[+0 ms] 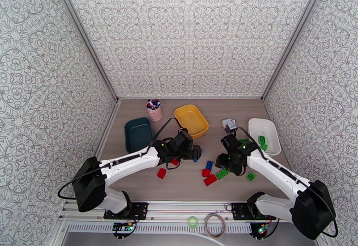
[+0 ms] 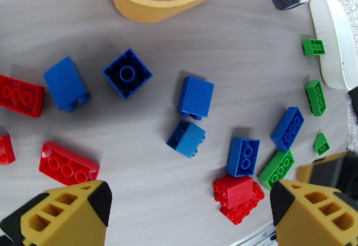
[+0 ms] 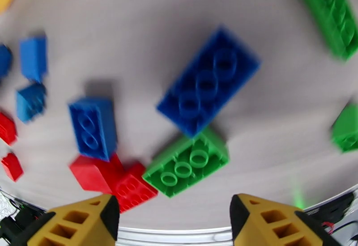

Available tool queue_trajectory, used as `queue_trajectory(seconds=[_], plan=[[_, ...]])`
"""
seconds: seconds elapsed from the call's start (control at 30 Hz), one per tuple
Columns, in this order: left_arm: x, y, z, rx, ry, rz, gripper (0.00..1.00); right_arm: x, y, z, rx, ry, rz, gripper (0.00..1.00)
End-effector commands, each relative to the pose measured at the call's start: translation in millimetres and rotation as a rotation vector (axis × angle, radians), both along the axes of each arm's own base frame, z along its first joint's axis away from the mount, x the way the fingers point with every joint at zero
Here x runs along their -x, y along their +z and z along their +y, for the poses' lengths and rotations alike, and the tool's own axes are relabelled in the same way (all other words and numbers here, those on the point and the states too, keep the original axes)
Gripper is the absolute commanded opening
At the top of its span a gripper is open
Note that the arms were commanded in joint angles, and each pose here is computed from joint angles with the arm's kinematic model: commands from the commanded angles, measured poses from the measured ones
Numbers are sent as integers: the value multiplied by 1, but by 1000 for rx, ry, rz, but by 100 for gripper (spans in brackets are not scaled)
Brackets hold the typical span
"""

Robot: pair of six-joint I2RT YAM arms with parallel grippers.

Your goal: Sort the legos into containers by color

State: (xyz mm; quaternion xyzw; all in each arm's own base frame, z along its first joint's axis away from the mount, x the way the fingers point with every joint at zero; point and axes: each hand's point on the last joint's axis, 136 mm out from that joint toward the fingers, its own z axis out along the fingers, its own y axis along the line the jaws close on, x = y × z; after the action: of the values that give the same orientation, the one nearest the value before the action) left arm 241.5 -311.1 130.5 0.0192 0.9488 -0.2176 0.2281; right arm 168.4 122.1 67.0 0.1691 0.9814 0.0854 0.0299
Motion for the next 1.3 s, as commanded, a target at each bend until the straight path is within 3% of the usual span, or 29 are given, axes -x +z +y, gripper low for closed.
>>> queue_trajectory(seconds=[0.0,0.2,0.83,1.13,1.27], plan=[[2,5,-3,15,24,-23,99,9,-10,2,-41,-126,8,70],[2,11,-9,7,8,-34,99,14,-30,6,-99,-217,17,70],[-3,17,0,-18,15,-42,99,-15,-45,22,-55,-170,42,71],[-6,15,4,-17,31,-38,99,-24,-41,25,-31,-142,39,53],[-8,16,-4,-7,3,-38,99,-23,-31,20,-19,-139,19,38]])
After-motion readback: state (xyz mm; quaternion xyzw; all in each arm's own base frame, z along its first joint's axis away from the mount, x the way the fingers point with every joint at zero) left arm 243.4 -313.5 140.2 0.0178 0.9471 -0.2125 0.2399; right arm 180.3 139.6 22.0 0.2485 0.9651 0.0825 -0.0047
